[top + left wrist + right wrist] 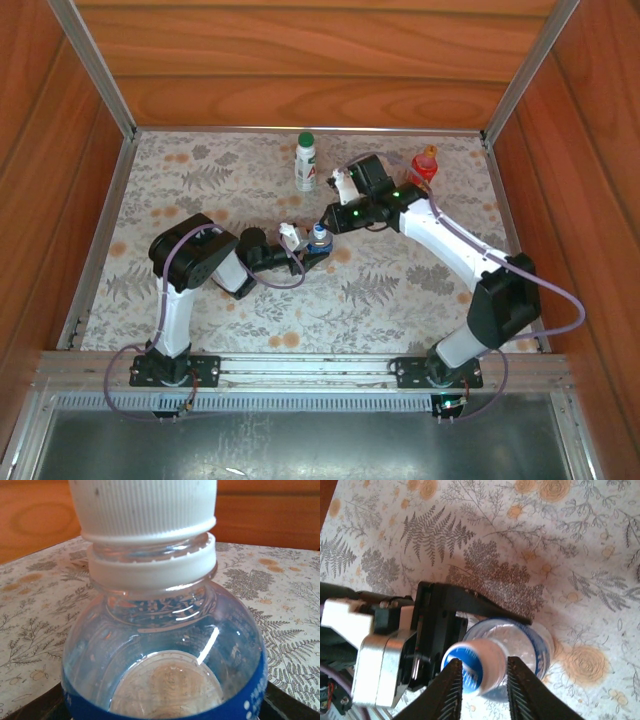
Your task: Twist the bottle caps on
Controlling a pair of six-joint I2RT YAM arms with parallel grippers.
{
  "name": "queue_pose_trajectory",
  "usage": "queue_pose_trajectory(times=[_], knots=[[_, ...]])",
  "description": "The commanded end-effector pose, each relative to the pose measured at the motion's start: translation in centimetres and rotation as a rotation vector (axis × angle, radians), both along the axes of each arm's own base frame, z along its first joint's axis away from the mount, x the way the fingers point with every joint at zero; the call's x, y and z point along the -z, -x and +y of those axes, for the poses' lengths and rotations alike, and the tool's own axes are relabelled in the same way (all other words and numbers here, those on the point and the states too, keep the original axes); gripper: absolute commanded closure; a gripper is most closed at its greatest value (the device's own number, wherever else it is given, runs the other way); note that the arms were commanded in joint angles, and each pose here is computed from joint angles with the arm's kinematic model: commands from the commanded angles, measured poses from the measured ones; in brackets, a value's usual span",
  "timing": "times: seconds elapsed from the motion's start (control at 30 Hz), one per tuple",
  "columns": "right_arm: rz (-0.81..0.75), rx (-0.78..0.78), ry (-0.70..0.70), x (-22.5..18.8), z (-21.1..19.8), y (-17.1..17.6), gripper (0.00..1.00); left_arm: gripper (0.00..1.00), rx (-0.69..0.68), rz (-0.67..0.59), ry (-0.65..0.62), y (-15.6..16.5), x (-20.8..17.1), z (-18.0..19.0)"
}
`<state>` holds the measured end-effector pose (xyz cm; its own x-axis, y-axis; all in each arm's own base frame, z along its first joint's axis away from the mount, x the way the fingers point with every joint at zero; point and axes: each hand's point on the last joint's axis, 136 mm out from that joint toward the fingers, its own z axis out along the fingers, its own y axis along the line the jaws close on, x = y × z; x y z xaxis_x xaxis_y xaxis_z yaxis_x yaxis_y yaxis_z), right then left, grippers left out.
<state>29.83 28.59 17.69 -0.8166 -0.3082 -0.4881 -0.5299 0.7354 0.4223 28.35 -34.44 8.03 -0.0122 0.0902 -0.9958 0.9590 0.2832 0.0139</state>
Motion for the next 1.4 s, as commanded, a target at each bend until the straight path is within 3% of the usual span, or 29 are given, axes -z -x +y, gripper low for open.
queue_pose_trajectory(times=[0.0,0.17,0.5,0.63,0.73,0.83,0.97,1.37], knots=[[0.012,-0.026,-0.024,-0.3,0.7,-0.6,0.74,0.39,0.016,0.070,-0.074,1.0,3.1,0.5],[0.073,-0.081,-0.051,0.1,0.7,1.5,0.81,0.39,0.008,0.073,-0.075,0.8,3.2,0.4],[0.143,-0.109,-0.105,0.2,-0.7,5.9,0.85,0.39,0.005,0.079,-0.072,0.7,3.1,0.4],[0.077,-0.074,-0.095,-0.7,-1.0,4.8,0.84,0.39,0.009,0.080,-0.072,0.8,3.2,0.4],[0.025,-0.033,-0.086,-1.1,-0.9,2.6,0.77,0.39,0.007,0.079,-0.073,0.8,3.2,0.4],[0.026,-0.032,-0.090,-1.0,-0.3,0.9,0.70,0.39,0.008,0.077,-0.075,0.8,3.2,0.5],[0.029,-0.052,-0.060,-0.5,0.1,-0.6,0.69,0.39,0.009,0.074,-0.075,0.9,3.2,0.5],[0.153,-0.161,-0.135,0.4,0.2,3.9,0.82,0.39,-0.008,0.072,-0.079,0.6,3.2,0.6]])
